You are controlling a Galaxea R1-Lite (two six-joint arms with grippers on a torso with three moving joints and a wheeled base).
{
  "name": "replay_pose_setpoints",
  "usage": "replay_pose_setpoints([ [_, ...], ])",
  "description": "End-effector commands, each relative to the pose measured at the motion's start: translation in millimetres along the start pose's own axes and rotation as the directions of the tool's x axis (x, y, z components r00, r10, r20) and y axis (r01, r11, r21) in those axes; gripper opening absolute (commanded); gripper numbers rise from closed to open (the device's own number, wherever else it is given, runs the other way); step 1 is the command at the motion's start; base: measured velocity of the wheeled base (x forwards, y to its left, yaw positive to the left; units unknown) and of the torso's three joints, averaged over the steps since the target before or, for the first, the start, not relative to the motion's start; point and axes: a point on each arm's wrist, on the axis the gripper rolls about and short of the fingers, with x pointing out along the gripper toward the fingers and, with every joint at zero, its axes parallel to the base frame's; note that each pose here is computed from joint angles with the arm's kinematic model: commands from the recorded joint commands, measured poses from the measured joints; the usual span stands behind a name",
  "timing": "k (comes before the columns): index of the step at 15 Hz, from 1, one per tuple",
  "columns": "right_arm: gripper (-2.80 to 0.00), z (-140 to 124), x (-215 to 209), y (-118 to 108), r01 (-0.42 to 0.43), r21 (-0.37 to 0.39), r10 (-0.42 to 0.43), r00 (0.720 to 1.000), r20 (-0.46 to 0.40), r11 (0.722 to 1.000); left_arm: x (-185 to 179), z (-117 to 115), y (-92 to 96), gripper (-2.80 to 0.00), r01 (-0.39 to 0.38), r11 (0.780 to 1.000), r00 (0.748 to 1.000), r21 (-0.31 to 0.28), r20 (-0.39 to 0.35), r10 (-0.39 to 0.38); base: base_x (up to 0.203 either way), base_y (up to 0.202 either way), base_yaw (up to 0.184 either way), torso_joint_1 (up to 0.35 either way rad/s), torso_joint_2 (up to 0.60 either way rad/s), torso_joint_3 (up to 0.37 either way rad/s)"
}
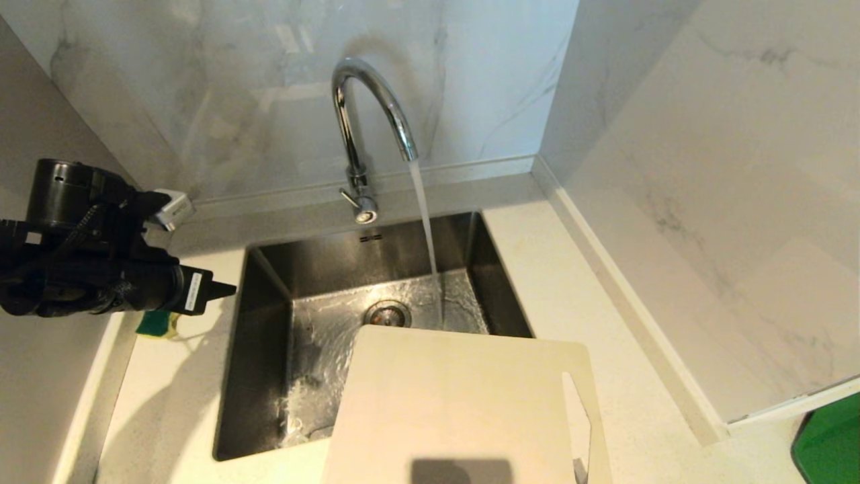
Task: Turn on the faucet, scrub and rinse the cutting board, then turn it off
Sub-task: Turn off the tap
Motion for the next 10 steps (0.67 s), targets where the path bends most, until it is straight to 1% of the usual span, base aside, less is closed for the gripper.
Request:
replay_pose_setpoints([
  [1, -2.8, 0.0, 0.1, 0.0, 0.0, 0.0, 0.0, 1.0, -0.002, 1.0, 8.7, 12.1, -15.3, -2.8, 0.04, 0.999, 0.999, 0.015, 0.023, -0.041, 0.0, 0.0, 0.0, 0.0, 0.0, 0.0],
  [3, -2.8, -0.1, 0.0, 0.0, -0.002, 0.0, 0.002, 1.0, -0.001, 1.0, 24.3, 26.5, -21.4, -2.8, 0.054, 0.998, 0.997, 0.014, 0.046, -0.054, 0.0, 0.0, 0.0, 0.0, 0.0, 0.0],
  [6, -2.8, 0.0, 0.1, 0.0, 0.0, 0.0, 0.0, 1.0, -0.002, 1.0, 57.0, 46.3, -30.8, -2.8, 0.073, 0.997, 0.995, -0.007, 0.072, -0.072, 0.0, 0.0, 0.0, 0.0, 0.0, 0.0],
  [7, -2.8, -0.1, 0.0, 0.0, 0.0, 0.0, 0.0, 1.0, -0.001, 1.0, 66.0, 55.3, -34.4, -2.8, 0.082, 0.996, 0.992, -0.019, 0.093, -0.08, 0.0, 0.0, 0.0, 0.0, 0.0, 0.0],
  [9, -2.8, -0.1, 0.0, 0.0, 0.0, 0.0, 0.0, 1.0, -0.001, 1.0, 77.2, 70.3, -47.4, -2.8, 0.114, 0.993, 0.985, -0.042, 0.134, -0.108, 0.0, 0.0, 0.0, 0.0, 0.0, 0.0],
  [10, -2.8, -0.1, 0.0, 0.0, 0.0, 0.0, 0.0, 1.0, -0.001, 1.0, 80.8, 74.7, -56.2, -2.8, 0.133, 0.99, 0.982, -0.041, 0.139, -0.127, 0.0, 0.0, 0.0, 0.0, 0.0, 0.0],
])
